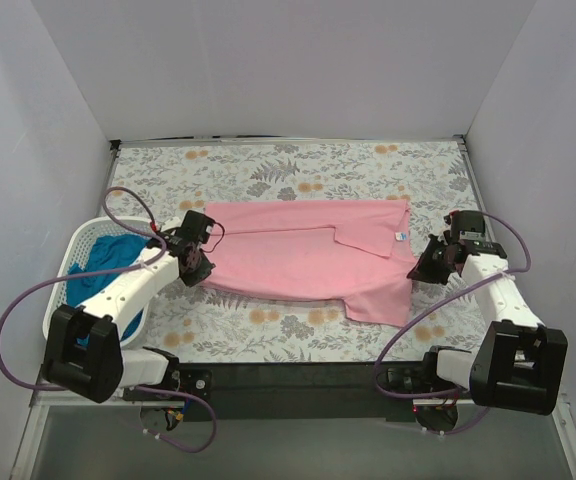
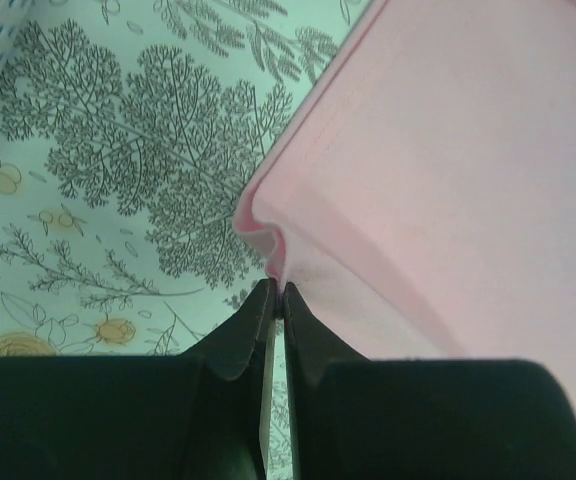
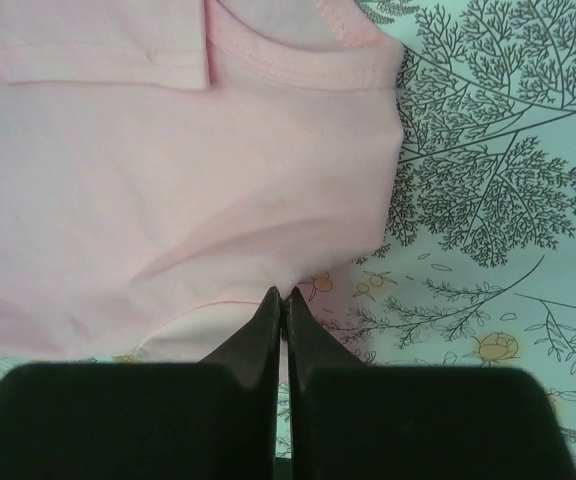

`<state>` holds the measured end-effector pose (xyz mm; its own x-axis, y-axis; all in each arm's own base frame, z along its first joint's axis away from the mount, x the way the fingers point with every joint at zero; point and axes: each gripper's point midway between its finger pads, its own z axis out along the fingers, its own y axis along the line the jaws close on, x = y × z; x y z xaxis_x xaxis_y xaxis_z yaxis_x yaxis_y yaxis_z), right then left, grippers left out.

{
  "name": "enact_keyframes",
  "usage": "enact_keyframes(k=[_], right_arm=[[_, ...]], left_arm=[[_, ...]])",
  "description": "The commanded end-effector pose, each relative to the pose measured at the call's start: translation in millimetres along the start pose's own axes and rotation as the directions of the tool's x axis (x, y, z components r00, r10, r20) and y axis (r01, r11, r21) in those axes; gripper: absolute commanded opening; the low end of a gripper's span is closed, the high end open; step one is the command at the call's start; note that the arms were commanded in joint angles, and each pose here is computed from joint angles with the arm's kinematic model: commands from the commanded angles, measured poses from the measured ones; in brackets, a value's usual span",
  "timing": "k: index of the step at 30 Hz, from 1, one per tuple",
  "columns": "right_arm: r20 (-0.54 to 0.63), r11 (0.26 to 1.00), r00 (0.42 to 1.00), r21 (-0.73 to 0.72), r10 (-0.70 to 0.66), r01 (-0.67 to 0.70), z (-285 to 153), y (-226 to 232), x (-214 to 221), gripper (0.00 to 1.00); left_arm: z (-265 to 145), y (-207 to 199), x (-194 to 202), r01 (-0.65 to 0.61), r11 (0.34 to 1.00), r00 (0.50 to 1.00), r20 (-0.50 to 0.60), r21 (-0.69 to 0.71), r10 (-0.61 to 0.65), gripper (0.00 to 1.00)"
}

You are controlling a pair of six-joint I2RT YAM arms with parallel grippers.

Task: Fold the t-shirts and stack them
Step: Fold the tshirt

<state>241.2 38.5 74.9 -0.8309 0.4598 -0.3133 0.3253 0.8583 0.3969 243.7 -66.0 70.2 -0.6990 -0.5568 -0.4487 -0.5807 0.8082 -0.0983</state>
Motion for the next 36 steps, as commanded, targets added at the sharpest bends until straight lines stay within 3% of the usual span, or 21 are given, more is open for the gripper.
enact_keyframes(k=[1,11,26,36], right_arm=[[0.057,0.999,0.997,-0.012,-0.045,0.046,-3,10,-30,0.01],[0.111,0.998,0.992,-0.01,-0.061,0.062,5,23,-77,0.01],[0.074,0.998,0.997,-0.042,-0.037,0.04,39,29,-98,0.01],[0.084,0.997,0.996,-0.065,-0.036,0.041,43,37,-108,0.01]], left_arm=[[3,-8,-30,0.005,1.0,0.998,0.065,-0.005,-0.005,0.03],[25,-23,-65,0.044,0.999,0.995,0.088,-0.002,-0.044,0.03],[61,-38,-78,0.027,0.999,0.997,0.075,-0.045,-0.024,0.02],[63,-39,-87,0.053,0.998,0.995,0.089,-0.039,-0.049,0.02]])
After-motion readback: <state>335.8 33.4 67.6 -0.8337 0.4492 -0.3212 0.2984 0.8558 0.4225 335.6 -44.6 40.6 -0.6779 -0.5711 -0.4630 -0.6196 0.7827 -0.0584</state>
